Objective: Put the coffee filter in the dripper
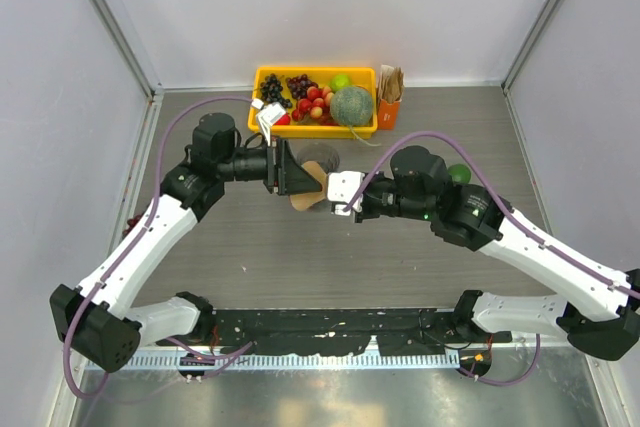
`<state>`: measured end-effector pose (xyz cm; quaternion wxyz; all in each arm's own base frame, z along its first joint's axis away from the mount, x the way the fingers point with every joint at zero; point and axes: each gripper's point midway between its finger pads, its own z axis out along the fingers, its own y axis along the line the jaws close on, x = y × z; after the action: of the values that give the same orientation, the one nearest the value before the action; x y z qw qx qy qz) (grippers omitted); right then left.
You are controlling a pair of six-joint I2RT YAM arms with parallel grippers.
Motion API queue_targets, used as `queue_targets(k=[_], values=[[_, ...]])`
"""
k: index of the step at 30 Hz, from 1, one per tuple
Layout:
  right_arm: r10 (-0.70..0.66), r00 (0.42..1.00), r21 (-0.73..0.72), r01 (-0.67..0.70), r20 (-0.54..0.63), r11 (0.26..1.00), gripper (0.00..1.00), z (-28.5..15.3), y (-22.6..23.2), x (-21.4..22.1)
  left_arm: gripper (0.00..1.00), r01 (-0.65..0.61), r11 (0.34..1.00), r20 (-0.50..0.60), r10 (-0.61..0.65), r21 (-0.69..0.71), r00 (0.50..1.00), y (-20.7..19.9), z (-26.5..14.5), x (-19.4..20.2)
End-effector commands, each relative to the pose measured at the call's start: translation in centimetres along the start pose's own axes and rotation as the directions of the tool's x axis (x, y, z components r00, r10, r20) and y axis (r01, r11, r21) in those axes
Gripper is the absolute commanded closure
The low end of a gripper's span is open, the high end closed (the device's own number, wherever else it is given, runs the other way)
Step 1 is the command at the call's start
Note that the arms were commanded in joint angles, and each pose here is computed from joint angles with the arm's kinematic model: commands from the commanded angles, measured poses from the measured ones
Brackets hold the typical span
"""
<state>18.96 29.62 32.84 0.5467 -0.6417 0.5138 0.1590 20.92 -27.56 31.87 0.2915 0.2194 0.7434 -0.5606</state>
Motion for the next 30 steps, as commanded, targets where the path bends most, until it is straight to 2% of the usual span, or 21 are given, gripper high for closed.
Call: queue_targets(k=[1,4,7,9,12,13,14,15,16,18,19,20,21,23,24,25,26,27,30], values=[[-0.011,0.999,0.048,0.009,0.041,0.999,0.95,0.1,-1.3,-1.4,0.57,-0.025,0.997,0.025,0.024,0.074,0.999,-1.7,-0.2,-0.8],[-0.002,1.000,0.042,0.001,0.027,0.999,0.94,0.0,-1.1,-1.2,0.68,-0.024,0.997,0.026,0.022,0.070,0.999,-1.5,-0.2,-0.7],[0.002,1.000,0.042,-0.003,0.012,0.999,0.92,-0.1,-1.0,-0.8,0.75,-0.019,0.998,0.025,0.017,0.066,1.000,-1.4,-0.3,-0.5],[0.004,1.000,0.047,-0.005,0.009,0.999,0.86,-0.4,-1.2,-0.8,0.83,-0.021,0.998,0.030,0.019,0.062,0.999,-1.3,-0.3,-0.6],[0.026,1.000,0.042,-0.026,-0.005,0.999,0.64,-0.8,-0.9,-0.8,0.98,-0.026,0.998,0.048,0.023,0.050,0.999,-1.3,-0.7,-1.1],[0.039,0.999,0.046,-0.039,-0.009,0.998,0.58,-1.0,-1.0,-0.8,1.00,-0.026,0.999,0.057,0.024,0.036,0.998,-1.0,-0.8,-1.3],[0.063,0.998,0.043,-0.062,-0.030,0.997,0.47,-1.2,-0.9,-0.4,1.00,-0.027,0.999,0.067,0.026,0.018,0.997,-0.8,-1.0,-1.5],[0.080,0.996,0.051,-0.078,-0.046,0.996,0.40,-1.5,-1.0,-0.2,1.00,-0.040,0.999,0.080,0.040,0.001,0.996,-0.7,-1.2,-1.8],[0.139,0.989,0.070,-0.136,-0.047,0.988,0.27,-1.8,-1.1,-0.2,1.00,-0.058,0.998,0.094,0.060,-0.023,0.994,-0.6,-1.4,-2.2],[0.248,0.968,0.117,-0.243,-0.026,0.963,0.14,-2.7,-2.3,-1.0,1.00,-0.094,0.991,0.119,0.106,-0.099,0.987,0.0,-1.9,-2.9],[0.251,0.968,0.130,-0.246,-0.021,0.961,0.14,-2.8,-2.8,-1.1,1.00,-0.116,0.981,0.142,0.138,-0.155,0.980,0.4,-2.4,-3.7],[0.364,0.931,0.160,-0.362,0.013,0.918,0.03,-3.4,-3.5,-1.8,1.00,-0.138,0.964,0.162,0.177,-0.225,0.971,1.1,-2.9,-4.3],[0.399,0.916,0.185,-0.396,0.022,0.899,0.01,-3.6,-4.3,-1.8,1.00,-0.173,0.944,0.187,0.230,-0.281,0.955,1.5,-3.5,-5.2],[0.516,0.851,0.212,-0.525,0.097,0.825,0.04,-4.5,-6.2,-3.1,1.00,-0.228,0.898,0.220,0.326,-0.375,0.919,1.7,-4.6,-6.8],[0.532,0.836,0.212,-0.549,0.135,0.808,0.04,-5.2,-7.0,-4.2,1.00,-0.238,0.868,0.241,0.368,-0.436,0.898,2.0,-5.3,-7.8],[0.585,0.793,0.225,-0.609,0.168,0.761,0.04,-5.5,-8.1,-4.4,1.00,-0.260,0.845,0.245,0.406,-0.466,0.880,1.9,-5.6,-8.2],[0.600,0.774,0.229,-0.633,0.201,0.740,0.04,-5.8,-9.1,-5.1,1.00,-0.281,0.819,0.250,0.447,-0.500,0.859,1.8,-6.1,-8.9],[0.644,0.726,0.221,-0.687,0.242,0.692,0.04,-6.2,-10.0,-5.5,1.00,-0.309,0.790,0.248,0.492,-0.530,0.834,1.5,-6.4,-9.5],[0.663,0.681,0.214,-0.730,0.312,0.649,0.04,-6.6,-12.3,-6.9,1.00,-0.349,0.723,0.255,0.583,-0.597,0.771,0.7,-6.9,-10.8]])
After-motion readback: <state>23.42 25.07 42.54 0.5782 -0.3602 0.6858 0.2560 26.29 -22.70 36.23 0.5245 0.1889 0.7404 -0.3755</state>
